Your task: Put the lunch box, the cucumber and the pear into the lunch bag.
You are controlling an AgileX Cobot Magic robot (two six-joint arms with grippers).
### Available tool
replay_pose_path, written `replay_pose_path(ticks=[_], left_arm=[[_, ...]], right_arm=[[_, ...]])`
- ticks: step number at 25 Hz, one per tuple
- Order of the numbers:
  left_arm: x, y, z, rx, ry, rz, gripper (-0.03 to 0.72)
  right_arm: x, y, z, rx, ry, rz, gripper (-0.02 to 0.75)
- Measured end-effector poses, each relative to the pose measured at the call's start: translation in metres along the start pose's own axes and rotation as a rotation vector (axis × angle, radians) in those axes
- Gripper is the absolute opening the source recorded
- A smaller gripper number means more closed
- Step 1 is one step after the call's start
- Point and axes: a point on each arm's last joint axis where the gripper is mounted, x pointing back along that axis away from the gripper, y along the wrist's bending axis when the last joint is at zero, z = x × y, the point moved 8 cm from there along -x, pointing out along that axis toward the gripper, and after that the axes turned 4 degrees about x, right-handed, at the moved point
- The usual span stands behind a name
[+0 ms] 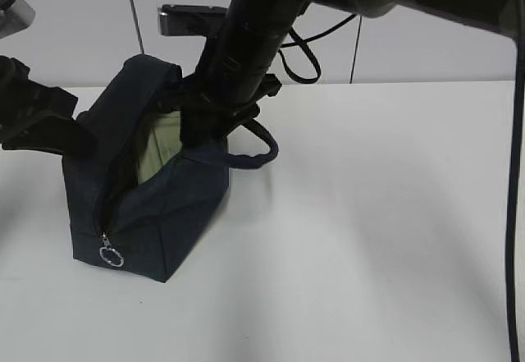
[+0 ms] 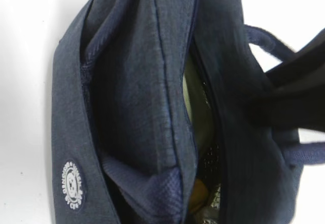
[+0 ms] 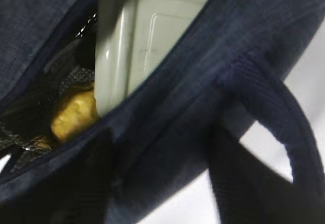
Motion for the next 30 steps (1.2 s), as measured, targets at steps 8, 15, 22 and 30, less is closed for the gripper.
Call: replay_pose_path(ticks=[8, 15, 22, 30], left_arm=[[-0.006, -0.005, -0.001, 0.003, 0.030, 0.014, -0.015], [-0.030, -0.043, -0.010, -0.072, 0.089, 0.072, -0.015], [-0.052, -0.074, -0.018, -0.116, 0.108, 0.108, -0.011], [-0.051, -0.077, -0.018, -0.135, 0.109, 0.123, 0.356]], right_arm=[[0.010, -0.005, 0.013, -0.006, -0.029, 0.052, 0.018], [0.055, -0.019, 0.076, -0.094, -0.194, 0.136, 0.017], [0.093, -0.024, 0.109, -0.103, -0.250, 0.158, 0.027], [0.092, -0.009, 0.092, -0.021, -0.320, 0.072, 0.589]])
